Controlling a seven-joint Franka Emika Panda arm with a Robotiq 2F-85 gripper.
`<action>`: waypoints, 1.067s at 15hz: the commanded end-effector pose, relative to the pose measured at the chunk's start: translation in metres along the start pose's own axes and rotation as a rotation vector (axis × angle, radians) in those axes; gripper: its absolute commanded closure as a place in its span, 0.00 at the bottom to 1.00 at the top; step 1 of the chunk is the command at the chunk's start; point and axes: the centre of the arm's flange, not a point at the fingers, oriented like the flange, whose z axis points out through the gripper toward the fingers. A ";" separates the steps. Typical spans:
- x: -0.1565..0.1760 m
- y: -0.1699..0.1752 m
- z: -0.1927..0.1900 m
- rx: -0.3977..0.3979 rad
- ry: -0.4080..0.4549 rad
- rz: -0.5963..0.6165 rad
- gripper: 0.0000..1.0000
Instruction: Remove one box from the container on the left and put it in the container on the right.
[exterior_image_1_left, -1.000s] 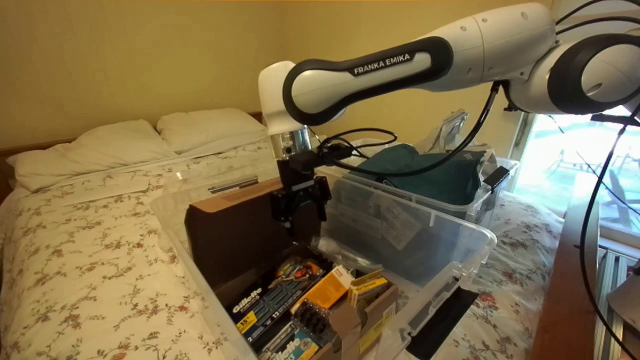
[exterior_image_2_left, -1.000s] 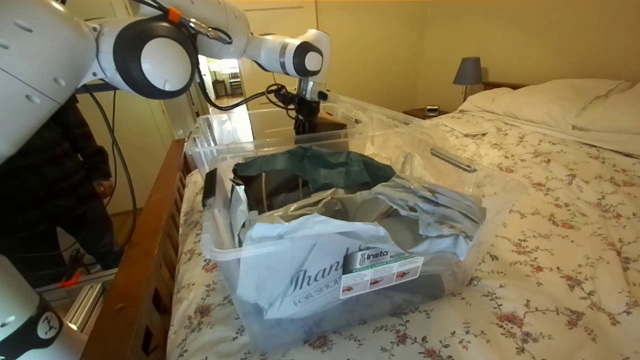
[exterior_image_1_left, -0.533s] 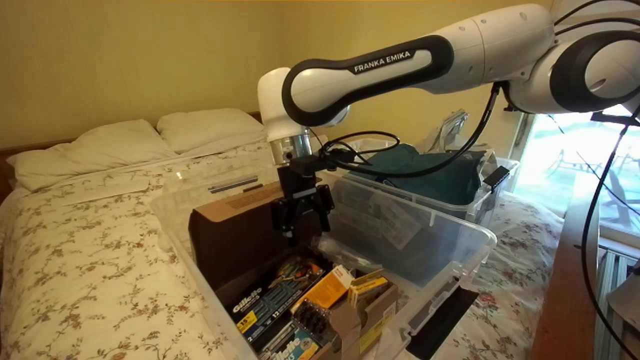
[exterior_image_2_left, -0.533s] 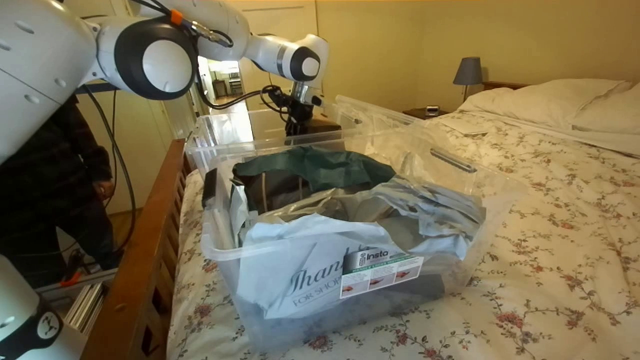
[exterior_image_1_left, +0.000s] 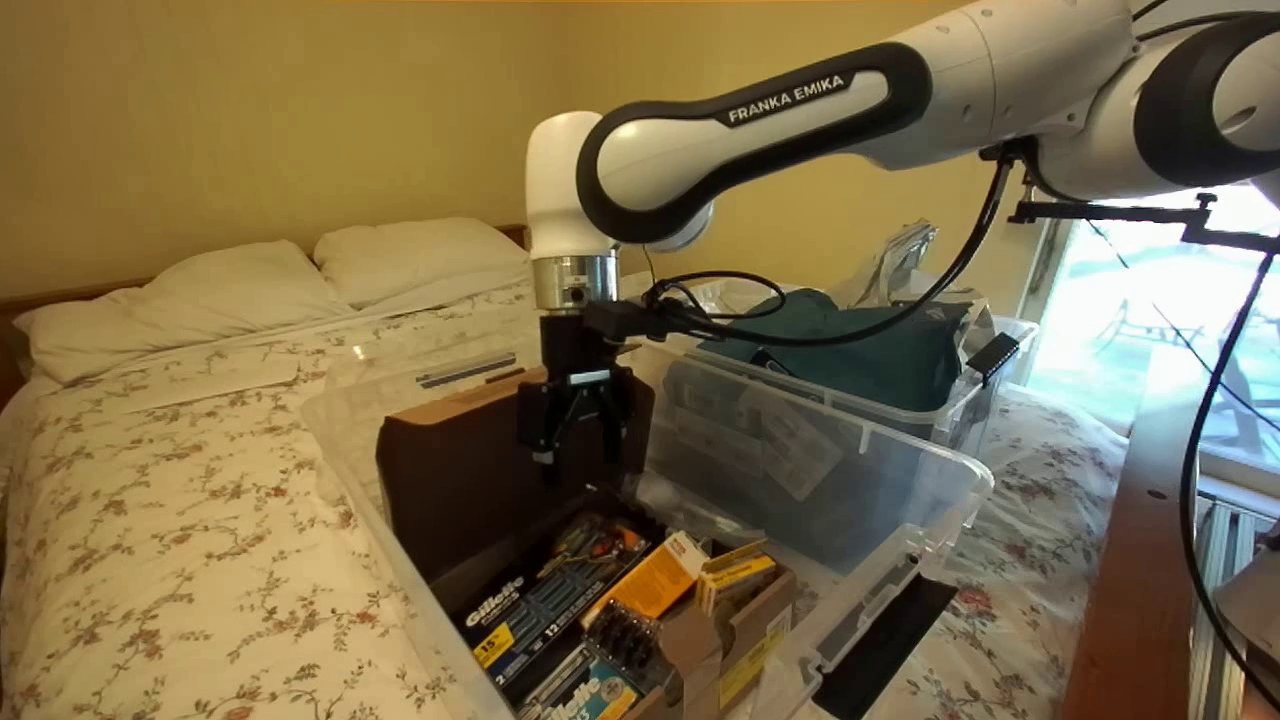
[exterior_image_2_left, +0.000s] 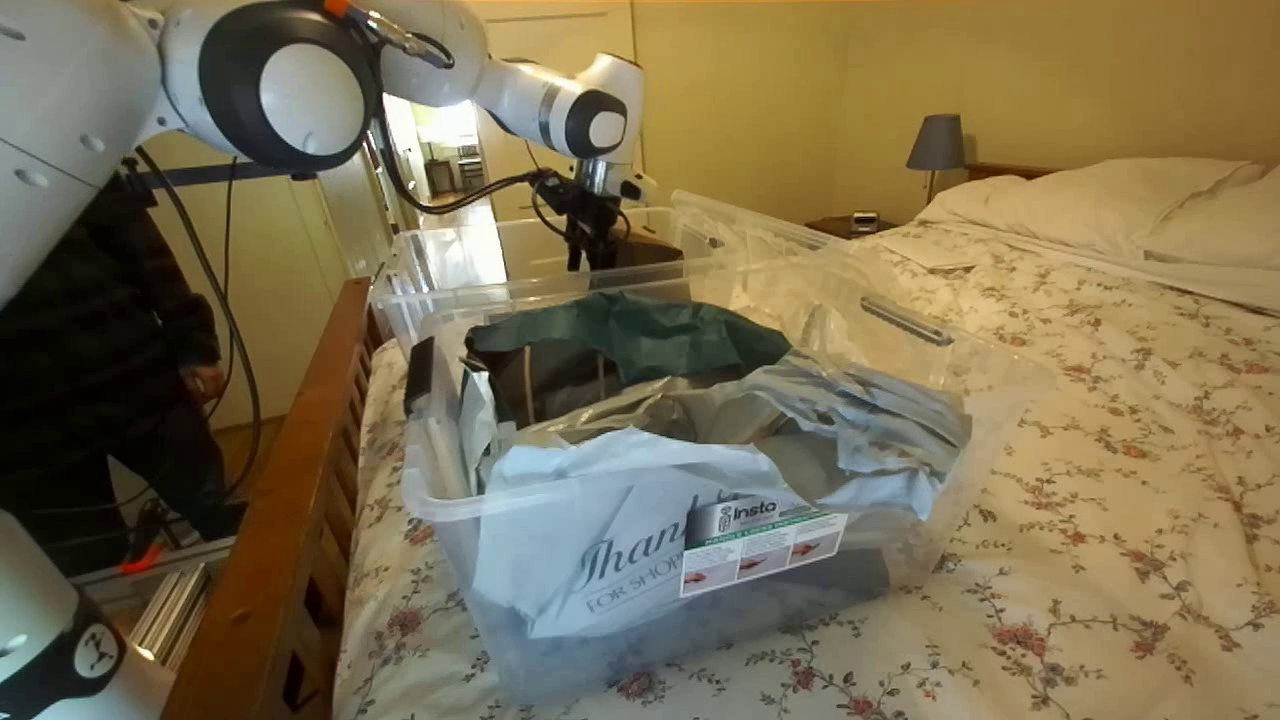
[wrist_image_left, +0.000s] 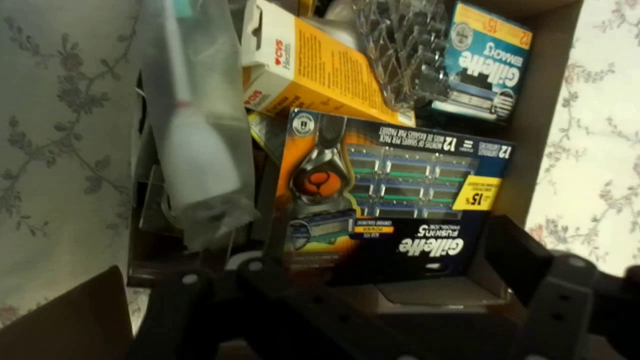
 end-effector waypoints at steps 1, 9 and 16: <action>-0.036 0.028 0.003 -0.045 0.120 0.058 0.00; -0.017 0.047 0.029 -0.082 0.122 0.131 0.00; -0.050 0.027 0.009 -0.032 0.125 0.005 0.00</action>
